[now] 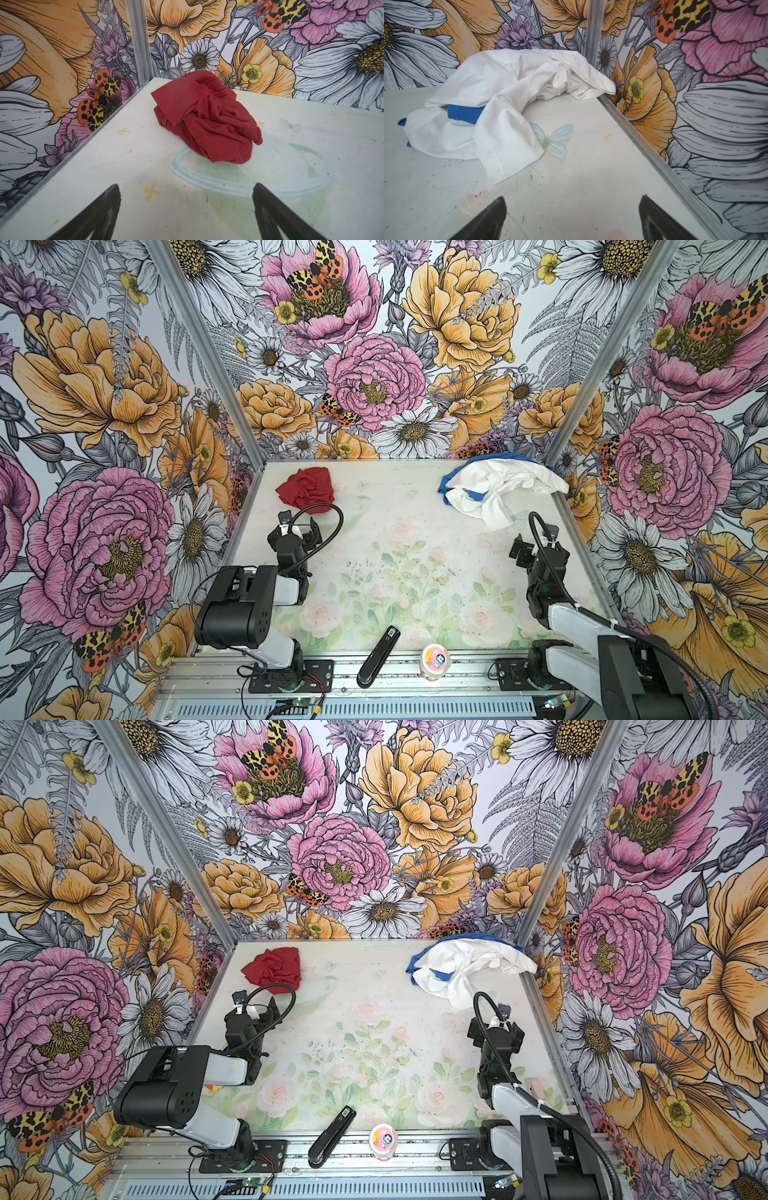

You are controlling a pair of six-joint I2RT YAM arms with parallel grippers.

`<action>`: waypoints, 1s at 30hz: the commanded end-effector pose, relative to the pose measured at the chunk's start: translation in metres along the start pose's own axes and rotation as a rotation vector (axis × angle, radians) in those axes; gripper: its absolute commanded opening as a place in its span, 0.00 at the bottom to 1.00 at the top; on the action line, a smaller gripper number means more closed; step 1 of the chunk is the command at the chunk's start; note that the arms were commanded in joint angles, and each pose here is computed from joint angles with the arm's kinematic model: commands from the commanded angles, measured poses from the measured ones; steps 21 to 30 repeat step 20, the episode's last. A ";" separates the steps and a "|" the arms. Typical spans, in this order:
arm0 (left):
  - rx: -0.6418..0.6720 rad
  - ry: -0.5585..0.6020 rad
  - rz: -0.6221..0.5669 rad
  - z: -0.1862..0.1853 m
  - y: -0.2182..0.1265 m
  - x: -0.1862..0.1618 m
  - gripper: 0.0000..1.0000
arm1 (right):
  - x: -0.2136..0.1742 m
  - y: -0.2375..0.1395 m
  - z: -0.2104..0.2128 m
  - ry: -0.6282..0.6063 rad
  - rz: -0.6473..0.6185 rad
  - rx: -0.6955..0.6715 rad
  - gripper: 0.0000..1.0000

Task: Pick out a specific cloth from the pile

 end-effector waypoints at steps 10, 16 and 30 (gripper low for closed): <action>-0.006 0.010 -0.066 -0.006 0.001 0.009 0.99 | 0.018 0.040 0.022 -0.012 -0.198 0.219 0.99; -0.001 -0.002 -0.076 -0.003 0.000 0.010 0.99 | 0.027 0.059 0.026 -0.031 -0.103 0.232 0.99; 0.011 -0.059 -0.107 0.008 -0.006 0.011 0.99 | 0.015 0.040 0.010 0.067 -0.180 0.058 1.00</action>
Point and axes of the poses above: each gripper's point midway between its finger pads, its own y axis out along the fingers, its own z axis along the line the jaws close on, x = y × z, the point moved 10 cm from there along -y, back along the fingers, and after that the axes turned 15 degrees about -y, right-handed, at the moved point
